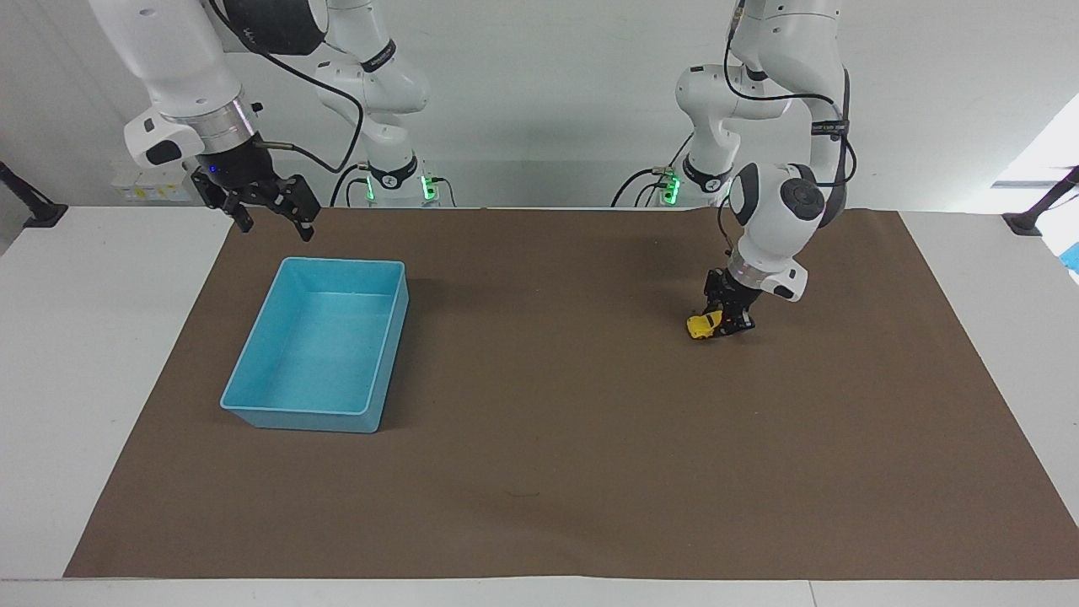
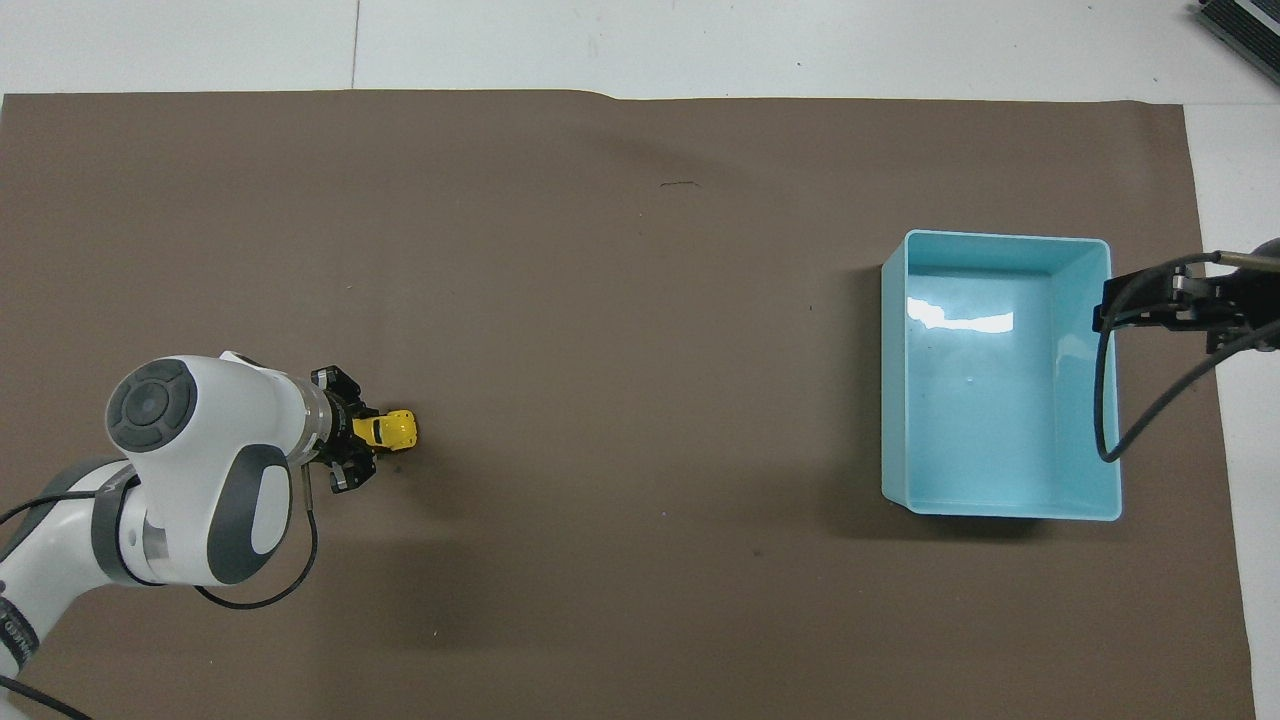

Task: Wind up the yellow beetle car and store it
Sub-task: 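Lift the left gripper off the car, letting it roll toward the bin, then reach the right gripper to the car while the left gripper withdraws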

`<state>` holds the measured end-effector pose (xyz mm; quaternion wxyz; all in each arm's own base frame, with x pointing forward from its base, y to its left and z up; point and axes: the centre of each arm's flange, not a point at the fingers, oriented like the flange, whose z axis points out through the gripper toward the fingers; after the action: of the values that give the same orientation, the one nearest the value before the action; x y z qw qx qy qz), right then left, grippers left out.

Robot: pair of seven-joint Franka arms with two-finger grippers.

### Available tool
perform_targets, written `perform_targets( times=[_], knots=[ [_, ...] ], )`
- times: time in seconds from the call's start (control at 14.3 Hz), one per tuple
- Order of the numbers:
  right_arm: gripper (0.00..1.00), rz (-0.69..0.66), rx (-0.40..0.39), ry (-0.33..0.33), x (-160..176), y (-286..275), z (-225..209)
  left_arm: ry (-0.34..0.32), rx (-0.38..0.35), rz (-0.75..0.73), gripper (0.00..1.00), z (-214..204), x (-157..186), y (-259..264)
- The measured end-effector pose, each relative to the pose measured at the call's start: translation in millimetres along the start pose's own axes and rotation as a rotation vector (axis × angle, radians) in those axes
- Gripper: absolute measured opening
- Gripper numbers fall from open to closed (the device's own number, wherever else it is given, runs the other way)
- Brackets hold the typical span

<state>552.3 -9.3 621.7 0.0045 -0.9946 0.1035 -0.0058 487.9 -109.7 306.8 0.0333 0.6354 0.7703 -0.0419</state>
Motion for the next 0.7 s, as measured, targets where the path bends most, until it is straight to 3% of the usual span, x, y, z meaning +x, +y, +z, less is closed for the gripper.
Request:
perform_targets(
  times=[0.14, 0.35, 0.7],
  knots=[
    [1.0, 0.0, 0.0, 0.0, 0, 0, 0, 0.011, -0.016, -0.011, 0.63, 0, 18, 11],
    [1.0, 0.0, 0.0, 0.0, 0, 0, 0, 0.003, -0.025, -0.008, 0.99, -23, 20, 32],
    [1.0, 0.0, 0.0, 0.001, 0, 0, 0, -0.004, -0.021, 0.003, 1.0, -51, 8, 47]
  ],
)
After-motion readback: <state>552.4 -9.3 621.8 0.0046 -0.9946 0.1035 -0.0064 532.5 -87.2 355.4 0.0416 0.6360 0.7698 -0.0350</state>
